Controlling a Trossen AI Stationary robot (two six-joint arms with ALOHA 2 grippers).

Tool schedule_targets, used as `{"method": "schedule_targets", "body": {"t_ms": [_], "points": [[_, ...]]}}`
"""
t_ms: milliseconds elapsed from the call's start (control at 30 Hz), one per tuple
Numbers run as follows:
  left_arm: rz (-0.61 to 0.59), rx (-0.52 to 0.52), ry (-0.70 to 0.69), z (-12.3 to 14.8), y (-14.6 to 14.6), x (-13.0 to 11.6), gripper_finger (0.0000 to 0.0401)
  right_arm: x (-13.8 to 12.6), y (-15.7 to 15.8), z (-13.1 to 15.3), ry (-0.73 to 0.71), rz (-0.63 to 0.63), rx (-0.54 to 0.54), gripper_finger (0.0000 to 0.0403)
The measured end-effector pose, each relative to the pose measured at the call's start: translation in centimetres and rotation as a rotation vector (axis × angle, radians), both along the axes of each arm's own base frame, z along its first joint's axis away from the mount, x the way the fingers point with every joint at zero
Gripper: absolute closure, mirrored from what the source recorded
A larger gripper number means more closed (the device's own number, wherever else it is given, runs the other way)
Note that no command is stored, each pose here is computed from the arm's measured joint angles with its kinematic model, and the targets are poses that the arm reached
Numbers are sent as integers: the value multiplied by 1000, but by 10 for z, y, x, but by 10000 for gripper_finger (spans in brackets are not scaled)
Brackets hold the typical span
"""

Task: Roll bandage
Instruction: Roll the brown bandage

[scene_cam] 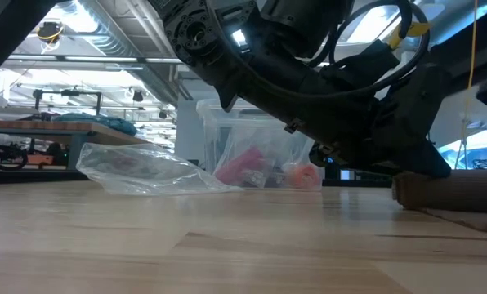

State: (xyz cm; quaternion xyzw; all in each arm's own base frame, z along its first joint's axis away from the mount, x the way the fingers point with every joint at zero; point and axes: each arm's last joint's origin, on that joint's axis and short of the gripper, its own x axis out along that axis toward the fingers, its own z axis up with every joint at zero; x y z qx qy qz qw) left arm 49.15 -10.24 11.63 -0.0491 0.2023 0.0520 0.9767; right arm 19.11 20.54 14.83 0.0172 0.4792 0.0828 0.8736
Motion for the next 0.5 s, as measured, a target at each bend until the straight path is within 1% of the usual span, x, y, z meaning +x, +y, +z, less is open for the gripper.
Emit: {"method": "schedule_targets", "body": {"t_ms": [200,300,367,467,500], "points": [[0,0,0,0,0,0,261,-12,-17,15,109,-60,-211,243],[-1,0,0,0,0,0,261,-16,-25,28,67,-99,-277,243],[-2,3,-5,0,-1,0,261,-19,-31,32,2,-133,-319,243],[-7,0,-24,1,-2,0,261,-20,-39,24,-66,-177,-370,243],[-8,-1,-30,2,-3,0,261,-20,-42,20,-73,-186,-365,243]]}}
